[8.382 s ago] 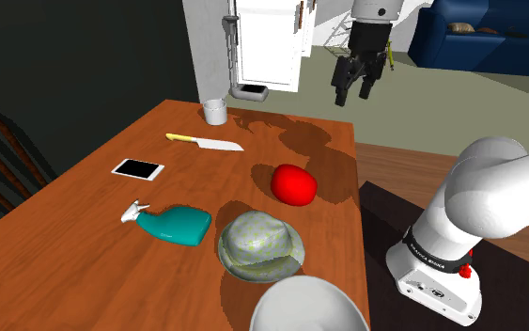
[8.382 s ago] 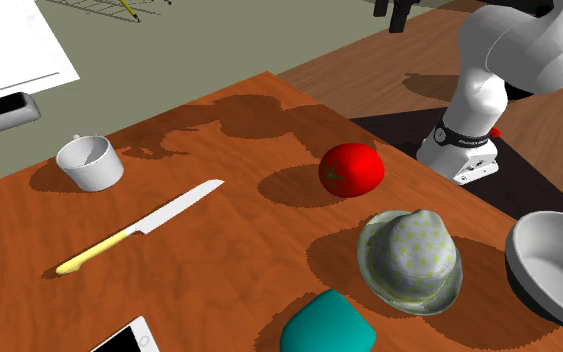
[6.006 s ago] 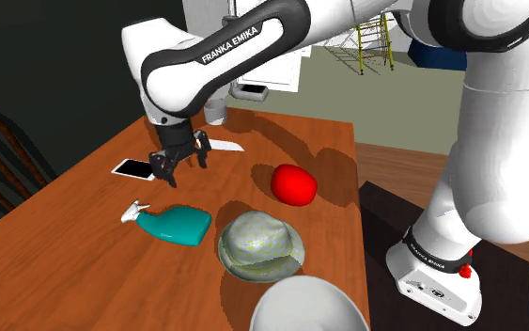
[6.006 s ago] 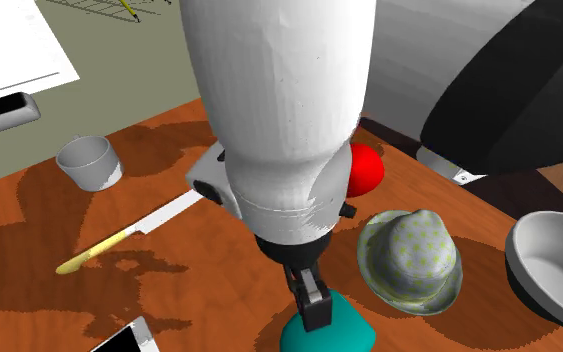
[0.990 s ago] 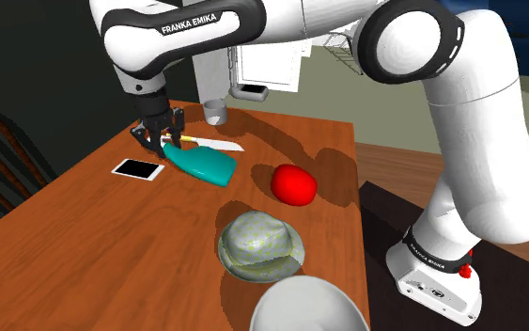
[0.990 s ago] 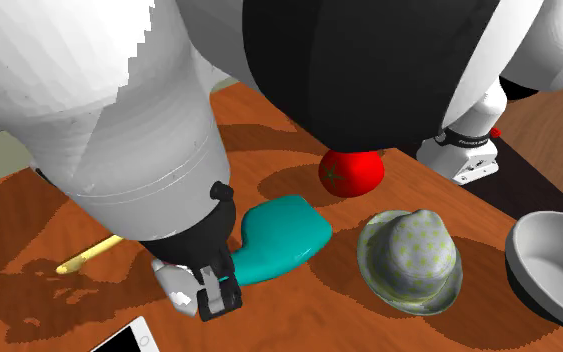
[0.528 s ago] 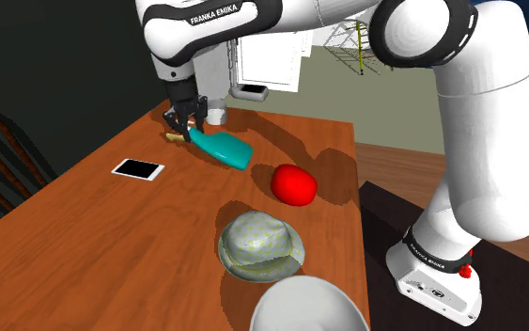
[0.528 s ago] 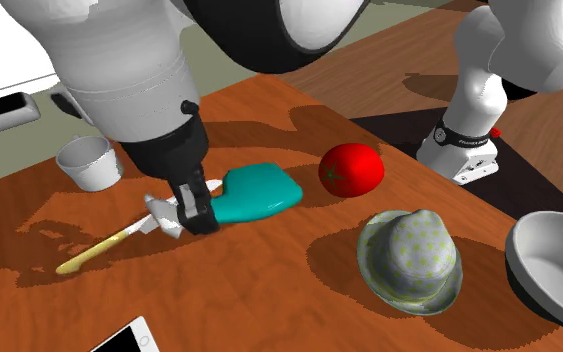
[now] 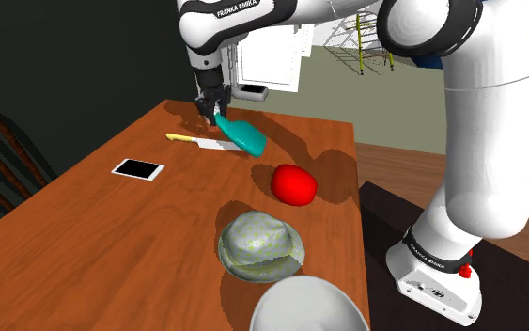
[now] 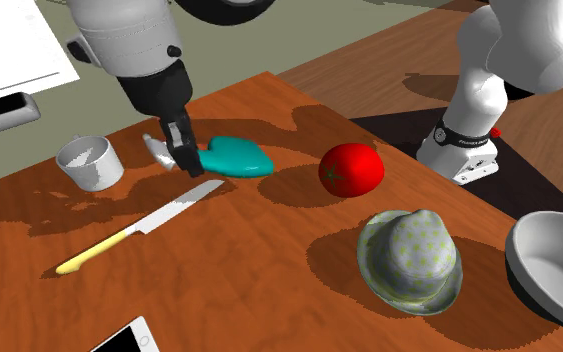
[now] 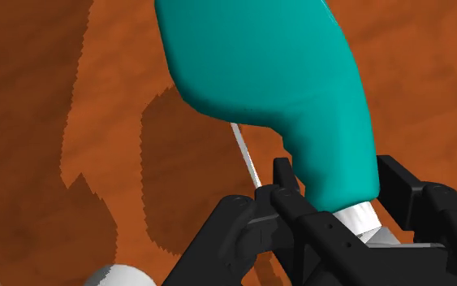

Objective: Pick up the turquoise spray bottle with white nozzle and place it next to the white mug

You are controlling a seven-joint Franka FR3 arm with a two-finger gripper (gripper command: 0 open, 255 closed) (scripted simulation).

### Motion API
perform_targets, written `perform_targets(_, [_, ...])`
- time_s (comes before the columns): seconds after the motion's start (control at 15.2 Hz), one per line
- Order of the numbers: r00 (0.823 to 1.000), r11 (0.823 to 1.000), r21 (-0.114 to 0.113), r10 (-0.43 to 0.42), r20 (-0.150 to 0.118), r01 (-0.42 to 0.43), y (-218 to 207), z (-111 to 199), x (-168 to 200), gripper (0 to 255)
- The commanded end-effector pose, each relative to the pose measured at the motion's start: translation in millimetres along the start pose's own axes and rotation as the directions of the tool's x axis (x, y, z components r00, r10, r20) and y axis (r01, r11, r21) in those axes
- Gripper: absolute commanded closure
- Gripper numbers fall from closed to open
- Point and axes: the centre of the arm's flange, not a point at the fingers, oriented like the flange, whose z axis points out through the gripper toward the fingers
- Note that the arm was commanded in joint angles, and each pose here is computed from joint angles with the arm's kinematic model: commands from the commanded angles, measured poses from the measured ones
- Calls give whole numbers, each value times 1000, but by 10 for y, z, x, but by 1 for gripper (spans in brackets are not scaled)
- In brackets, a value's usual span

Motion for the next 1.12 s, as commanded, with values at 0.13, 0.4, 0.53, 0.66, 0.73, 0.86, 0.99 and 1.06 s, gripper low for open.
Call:
perform_targets(0.13, [1000,1000,0,-1,0,1,515,8,27,255])
perform_targets(0.4, [1000,1000,0,-1,0,1,1043,13,42,255])
perform_targets(0.53, [1000,1000,0,-1,0,1,1307,15,50,255])
perform_targets(0.66, [1000,1000,0,-1,0,1,1571,18,58,255])
perform_targets(0.73, [1000,1000,0,-1,0,1,1703,19,62,255])
perform_targets(0.86, [1000,1000,0,-1,0,1,1967,21,69,255])
perform_targets(0.99, [1000,1000,0,-1,0,1,2231,24,77,255])
perform_targets(1.06, [1000,1000,0,-1,0,1,2363,25,81,255])
